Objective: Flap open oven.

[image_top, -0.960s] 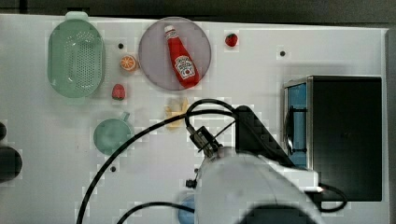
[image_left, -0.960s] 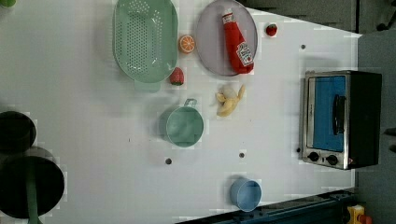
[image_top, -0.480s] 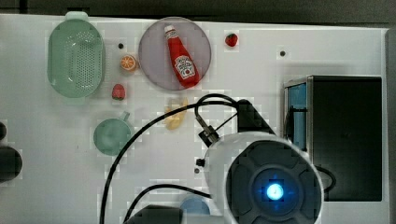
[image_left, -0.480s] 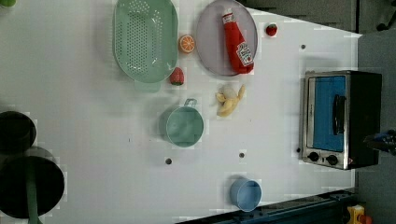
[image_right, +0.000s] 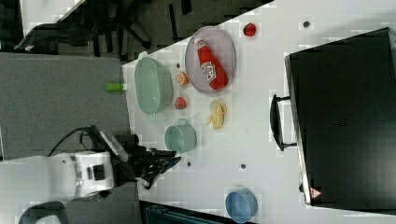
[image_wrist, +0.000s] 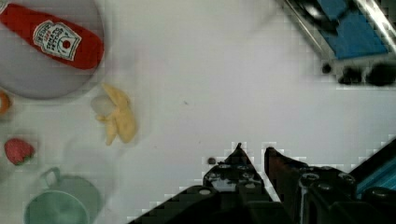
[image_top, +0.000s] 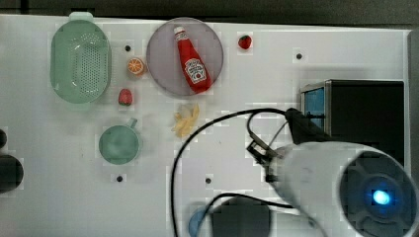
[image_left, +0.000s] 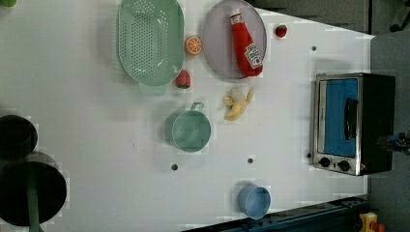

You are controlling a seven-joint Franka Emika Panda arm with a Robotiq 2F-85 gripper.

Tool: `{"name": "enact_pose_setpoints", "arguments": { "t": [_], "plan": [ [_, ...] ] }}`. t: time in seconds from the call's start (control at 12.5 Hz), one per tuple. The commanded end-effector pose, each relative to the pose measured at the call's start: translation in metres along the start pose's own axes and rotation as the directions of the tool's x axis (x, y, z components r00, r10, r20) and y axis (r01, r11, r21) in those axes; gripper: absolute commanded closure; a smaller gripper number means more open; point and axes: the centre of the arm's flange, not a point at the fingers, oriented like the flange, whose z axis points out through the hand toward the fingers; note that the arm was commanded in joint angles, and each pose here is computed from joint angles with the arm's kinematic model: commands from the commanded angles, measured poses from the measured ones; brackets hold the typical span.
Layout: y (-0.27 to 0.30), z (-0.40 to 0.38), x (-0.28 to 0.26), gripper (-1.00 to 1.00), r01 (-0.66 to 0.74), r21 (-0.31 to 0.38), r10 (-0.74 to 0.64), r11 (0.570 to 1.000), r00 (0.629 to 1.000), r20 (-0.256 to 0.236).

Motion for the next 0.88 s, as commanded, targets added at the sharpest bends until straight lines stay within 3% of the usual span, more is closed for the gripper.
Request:
{"name": "enact_pose_setpoints", "arguments": {
  "t": [0.08,0.48,0.72,0.88],
  "plan": [
    [0.048,0.020,0.033,0.65,0.279,-0.018,-0.279,0.960,0.959,-0.042],
    [0.092,0.069,0.082,0.65,0.458,-0.090,-0.465,0.884,0.881,-0.086],
    [0.107,0.100,0.107,0.65,0.561,-0.134,-0.575,0.817,0.812,-0.100],
    [0.113,0.122,0.119,0.65,0.567,-0.152,-0.583,0.809,0.807,-0.092]
  ]
}}
